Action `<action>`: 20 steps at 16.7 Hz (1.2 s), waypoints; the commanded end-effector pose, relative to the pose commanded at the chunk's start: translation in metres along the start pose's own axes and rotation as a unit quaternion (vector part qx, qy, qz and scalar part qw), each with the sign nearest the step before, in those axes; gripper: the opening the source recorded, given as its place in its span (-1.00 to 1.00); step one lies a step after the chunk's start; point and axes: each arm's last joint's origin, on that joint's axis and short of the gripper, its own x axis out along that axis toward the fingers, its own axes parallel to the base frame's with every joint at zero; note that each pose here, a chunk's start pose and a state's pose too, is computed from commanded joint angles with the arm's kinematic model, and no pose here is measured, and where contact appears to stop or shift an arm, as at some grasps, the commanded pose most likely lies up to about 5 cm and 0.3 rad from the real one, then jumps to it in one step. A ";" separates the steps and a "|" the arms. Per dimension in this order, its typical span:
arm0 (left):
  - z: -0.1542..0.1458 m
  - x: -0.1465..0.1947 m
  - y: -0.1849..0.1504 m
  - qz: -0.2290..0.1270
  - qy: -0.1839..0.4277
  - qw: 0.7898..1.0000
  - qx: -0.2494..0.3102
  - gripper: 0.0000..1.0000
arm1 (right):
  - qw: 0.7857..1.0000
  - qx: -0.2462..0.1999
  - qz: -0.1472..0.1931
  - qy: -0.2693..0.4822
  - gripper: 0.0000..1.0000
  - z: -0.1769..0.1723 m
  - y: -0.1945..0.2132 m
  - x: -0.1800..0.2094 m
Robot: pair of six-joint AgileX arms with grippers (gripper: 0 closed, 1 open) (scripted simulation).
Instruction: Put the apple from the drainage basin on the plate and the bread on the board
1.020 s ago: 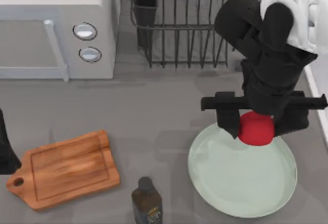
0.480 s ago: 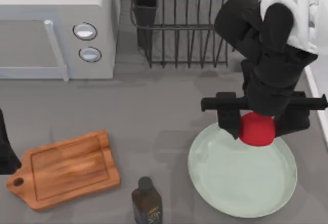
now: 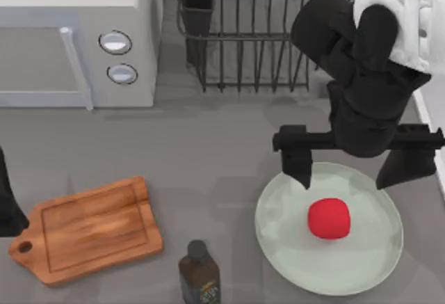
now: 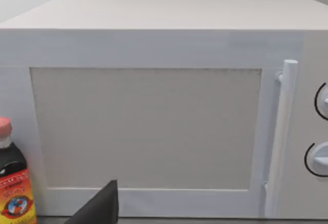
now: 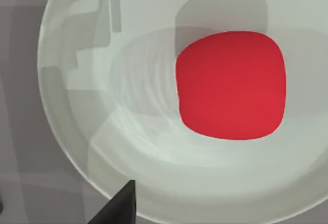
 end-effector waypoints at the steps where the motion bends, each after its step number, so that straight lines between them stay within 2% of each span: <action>1: 0.000 0.000 0.000 0.000 0.000 1.000 0.000 1.00 | 1.000 0.000 0.000 0.000 1.00 0.000 0.000 0.000; 8: 0.000 0.000 0.000 0.000 0.000 1.000 0.000 1.00 | 1.000 0.001 0.003 -0.004 1.00 0.000 -0.002 -0.001; 12: 0.000 0.000 0.000 0.000 0.000 1.000 0.000 1.00 | 0.998 0.000 0.035 -0.053 1.00 -0.009 -0.030 -0.010; 16: 0.000 0.000 0.000 0.000 0.000 1.000 0.000 1.00 | 0.981 -0.001 0.087 -0.171 1.00 -0.039 -0.081 -0.027; 18: 0.000 0.000 0.000 0.000 0.000 1.000 0.000 1.00 | 0.960 -0.001 0.112 -0.257 1.00 -0.065 -0.111 -0.033; 20: 0.000 0.000 0.000 0.000 0.000 1.000 0.000 1.00 | 0.927 -0.002 0.126 -0.352 1.00 -0.094 -0.138 -0.031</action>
